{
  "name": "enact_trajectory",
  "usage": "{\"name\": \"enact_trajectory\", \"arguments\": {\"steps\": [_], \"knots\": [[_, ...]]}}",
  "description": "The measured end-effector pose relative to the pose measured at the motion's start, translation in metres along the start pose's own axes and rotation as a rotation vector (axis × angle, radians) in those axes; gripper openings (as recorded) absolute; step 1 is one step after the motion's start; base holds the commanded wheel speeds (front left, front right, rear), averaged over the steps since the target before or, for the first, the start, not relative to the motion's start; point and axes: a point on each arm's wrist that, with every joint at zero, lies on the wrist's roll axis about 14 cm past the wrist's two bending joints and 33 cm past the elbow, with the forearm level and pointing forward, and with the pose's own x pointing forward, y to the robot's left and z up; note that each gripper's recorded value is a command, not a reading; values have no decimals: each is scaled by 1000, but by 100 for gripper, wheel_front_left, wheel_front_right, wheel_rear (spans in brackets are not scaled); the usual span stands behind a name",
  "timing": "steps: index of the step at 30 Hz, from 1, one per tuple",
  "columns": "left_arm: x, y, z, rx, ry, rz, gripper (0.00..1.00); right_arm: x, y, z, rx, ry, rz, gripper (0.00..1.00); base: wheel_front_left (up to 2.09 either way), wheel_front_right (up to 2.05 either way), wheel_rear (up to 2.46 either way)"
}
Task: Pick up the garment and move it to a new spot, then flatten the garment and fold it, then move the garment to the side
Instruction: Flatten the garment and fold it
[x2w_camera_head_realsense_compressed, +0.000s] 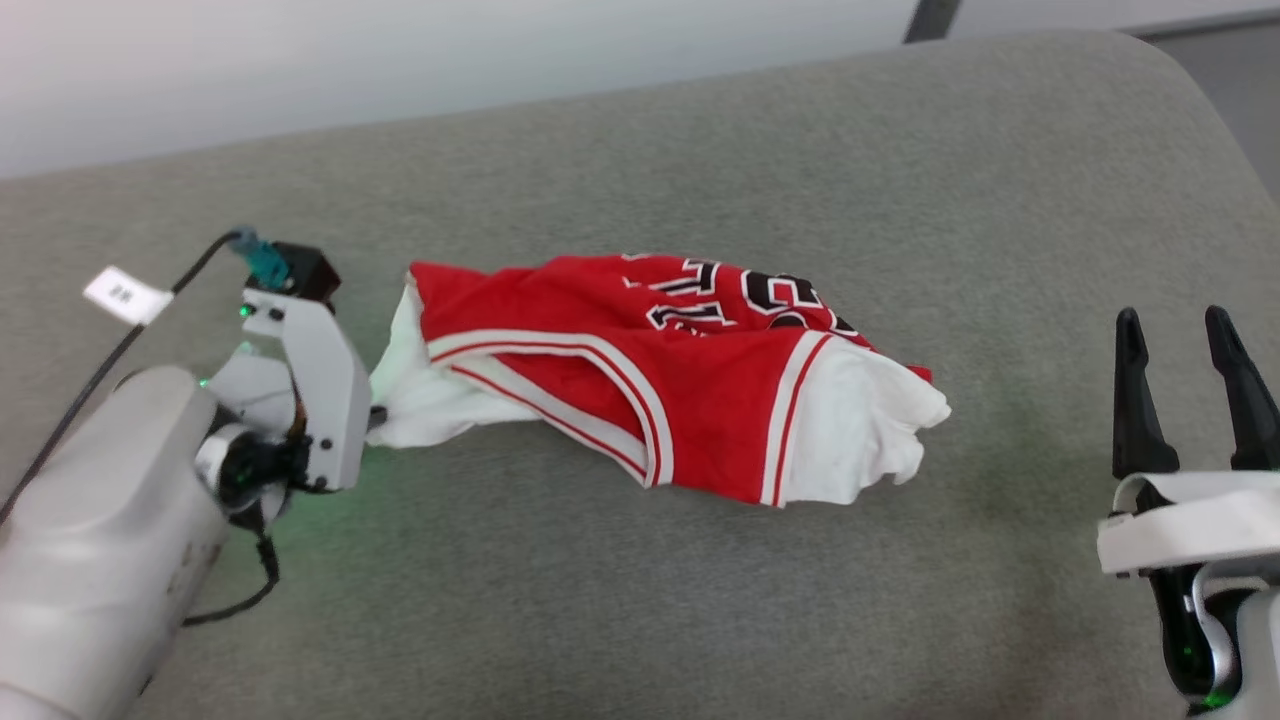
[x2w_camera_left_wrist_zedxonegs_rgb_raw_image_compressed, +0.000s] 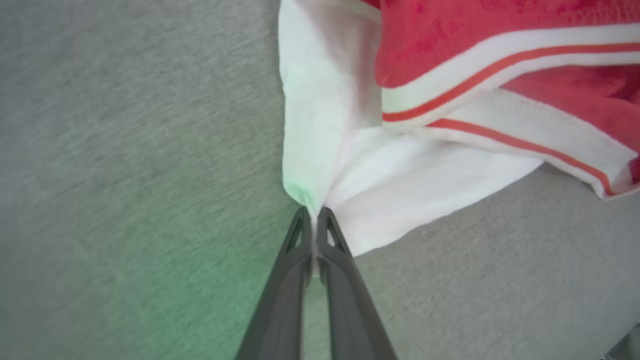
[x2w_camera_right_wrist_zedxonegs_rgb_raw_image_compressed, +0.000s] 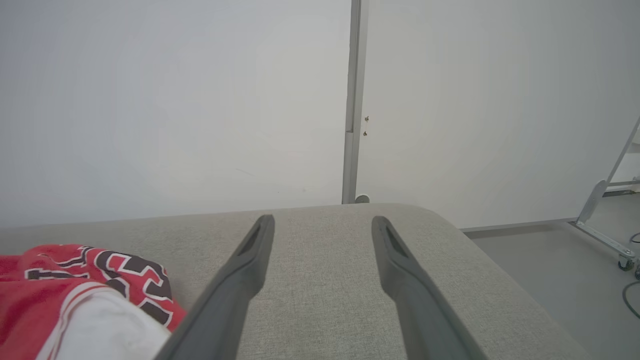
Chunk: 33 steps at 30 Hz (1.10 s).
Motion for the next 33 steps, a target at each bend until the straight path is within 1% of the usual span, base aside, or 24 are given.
{"name": "enact_trajectory", "arguments": {"steps": [6,12,15,20,24,27,32,33], "knots": [[-34,17,-14,-34,-55,44,0,-1,12,0,6,9,35,100,0,0,0],[-74,31,-42,-109,-76,100,0,1,30,4,18,8,87,100,0,0,0],[-95,38,-62,-155,-70,143,0,0,39,6,27,8,109,100,0,0,0],[-120,41,-104,-212,-32,193,0,0,49,14,39,-13,137,100,0,0,0],[-127,39,-138,-254,20,221,0,-2,54,14,45,-10,149,100,0,0,0],[-123,33,-158,-283,63,209,0,-2,53,14,51,-8,147,100,0,0,0],[-112,29,-167,-312,76,193,0,-3,53,13,53,-6,145,100,0,0,0],[-110,29,-168,-321,82,192,3,-4,53,13,57,-6,143,100,0,0,0]]}}
